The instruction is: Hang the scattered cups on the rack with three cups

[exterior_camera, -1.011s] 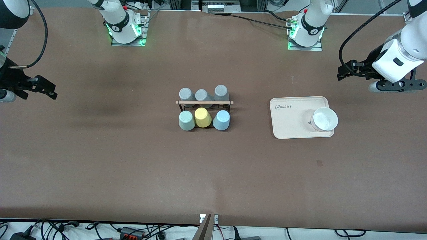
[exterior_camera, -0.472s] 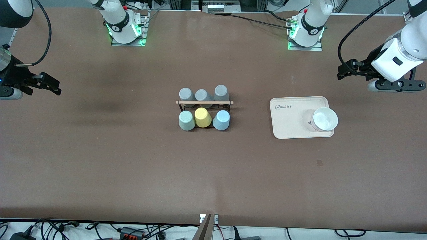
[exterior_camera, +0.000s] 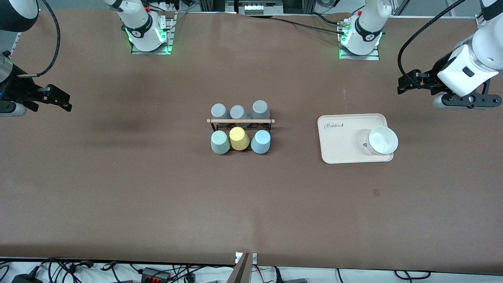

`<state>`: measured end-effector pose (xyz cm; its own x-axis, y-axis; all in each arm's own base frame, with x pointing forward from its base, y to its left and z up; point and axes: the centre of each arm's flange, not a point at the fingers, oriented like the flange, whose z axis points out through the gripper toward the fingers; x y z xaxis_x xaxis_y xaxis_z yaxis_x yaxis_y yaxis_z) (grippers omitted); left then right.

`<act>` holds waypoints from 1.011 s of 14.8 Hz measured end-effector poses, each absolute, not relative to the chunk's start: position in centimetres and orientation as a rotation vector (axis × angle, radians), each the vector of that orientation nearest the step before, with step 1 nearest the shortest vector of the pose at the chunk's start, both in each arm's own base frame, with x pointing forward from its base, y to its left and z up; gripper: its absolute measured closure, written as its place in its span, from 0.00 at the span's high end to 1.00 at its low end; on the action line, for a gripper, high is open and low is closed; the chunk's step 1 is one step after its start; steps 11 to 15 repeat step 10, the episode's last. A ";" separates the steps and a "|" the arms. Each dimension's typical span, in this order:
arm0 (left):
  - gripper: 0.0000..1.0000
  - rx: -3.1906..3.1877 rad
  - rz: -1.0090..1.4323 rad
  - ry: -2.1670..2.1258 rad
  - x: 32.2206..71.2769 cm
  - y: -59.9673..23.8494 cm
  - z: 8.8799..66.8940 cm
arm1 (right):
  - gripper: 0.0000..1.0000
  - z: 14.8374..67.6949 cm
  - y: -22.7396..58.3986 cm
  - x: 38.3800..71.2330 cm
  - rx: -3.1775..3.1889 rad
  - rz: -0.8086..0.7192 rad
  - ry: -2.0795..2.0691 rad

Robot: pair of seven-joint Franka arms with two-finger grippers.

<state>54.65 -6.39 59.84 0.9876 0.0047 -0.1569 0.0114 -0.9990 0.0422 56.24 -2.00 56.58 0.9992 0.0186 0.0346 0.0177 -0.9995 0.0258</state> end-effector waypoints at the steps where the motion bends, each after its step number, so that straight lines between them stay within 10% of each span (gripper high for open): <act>1: 1.00 3.089 -0.244 0.012 54.6 -6.4 59.8 | 1.00 56.6 -2.0 56.2 3.115 0.054 0.028; 15: 1.00 3.089 -0.244 0.001 54.6 -6.8 59.8 | 1.00 56.7 -2.0 56.1 3.116 0.048 0.029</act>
